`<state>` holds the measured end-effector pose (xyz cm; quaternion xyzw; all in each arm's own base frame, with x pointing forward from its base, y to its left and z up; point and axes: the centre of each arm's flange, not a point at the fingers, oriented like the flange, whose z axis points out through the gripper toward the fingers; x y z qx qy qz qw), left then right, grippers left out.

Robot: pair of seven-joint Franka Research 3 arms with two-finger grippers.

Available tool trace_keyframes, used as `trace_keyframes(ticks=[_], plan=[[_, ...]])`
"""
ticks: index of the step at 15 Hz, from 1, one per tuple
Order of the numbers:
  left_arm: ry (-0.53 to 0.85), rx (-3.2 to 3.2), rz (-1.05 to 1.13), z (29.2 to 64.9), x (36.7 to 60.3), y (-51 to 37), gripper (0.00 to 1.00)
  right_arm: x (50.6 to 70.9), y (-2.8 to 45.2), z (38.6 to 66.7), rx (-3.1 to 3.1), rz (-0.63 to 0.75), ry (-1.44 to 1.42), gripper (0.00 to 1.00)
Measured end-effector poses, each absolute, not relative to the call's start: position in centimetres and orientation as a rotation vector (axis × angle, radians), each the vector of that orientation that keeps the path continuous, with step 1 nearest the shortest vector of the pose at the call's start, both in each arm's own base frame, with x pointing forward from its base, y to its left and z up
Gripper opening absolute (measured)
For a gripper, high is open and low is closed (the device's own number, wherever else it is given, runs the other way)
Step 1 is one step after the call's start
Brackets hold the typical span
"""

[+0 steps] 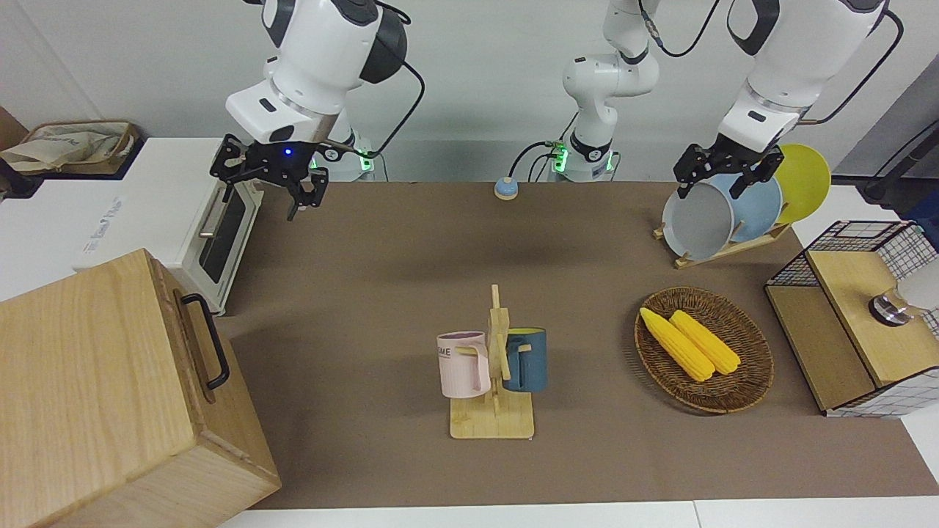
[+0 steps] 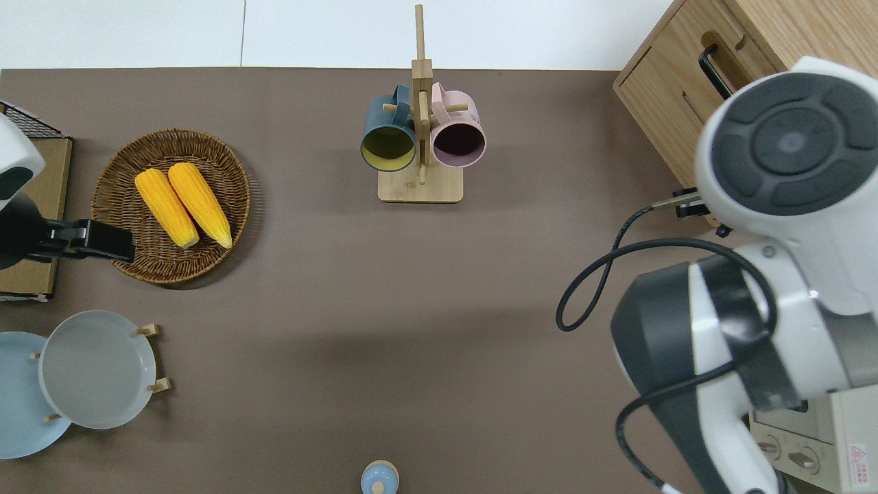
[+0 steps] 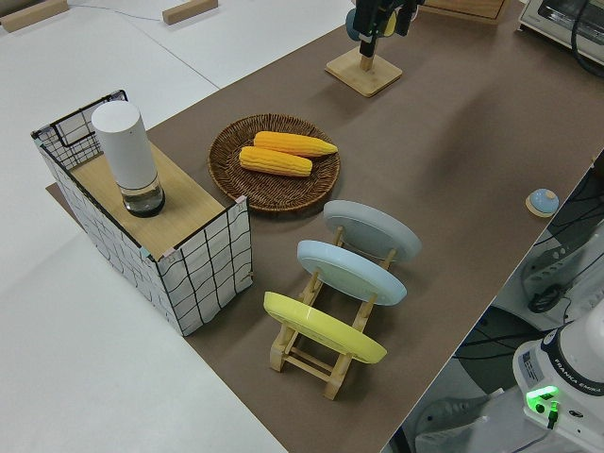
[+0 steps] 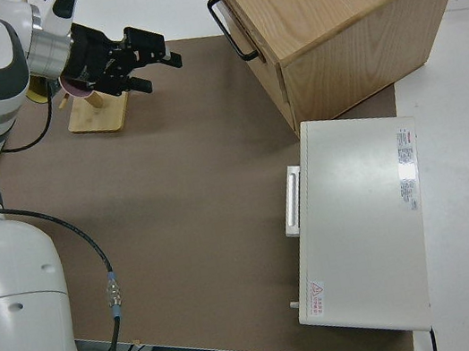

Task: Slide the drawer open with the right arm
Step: 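Swing the right gripper up to the black drawer handle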

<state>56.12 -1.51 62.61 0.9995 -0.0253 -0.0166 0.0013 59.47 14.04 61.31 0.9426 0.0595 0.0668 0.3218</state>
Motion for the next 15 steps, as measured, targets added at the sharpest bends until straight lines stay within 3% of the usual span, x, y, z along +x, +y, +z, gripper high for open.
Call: trace_keyframes(ticks=[6, 15], plan=[[-0.079, 3.138, -0.052, 62.6, 56.1, -1.5, 1.00, 61.0, 18.7, 56.4, 2.211, 0.273, 0.243, 0.99], [-0.079, 3.138, -0.052, 62.6, 56.1, -1.5, 1.00, 63.4, 19.5, 44.6, 1.739, 0.368, 0.339, 0.98]])
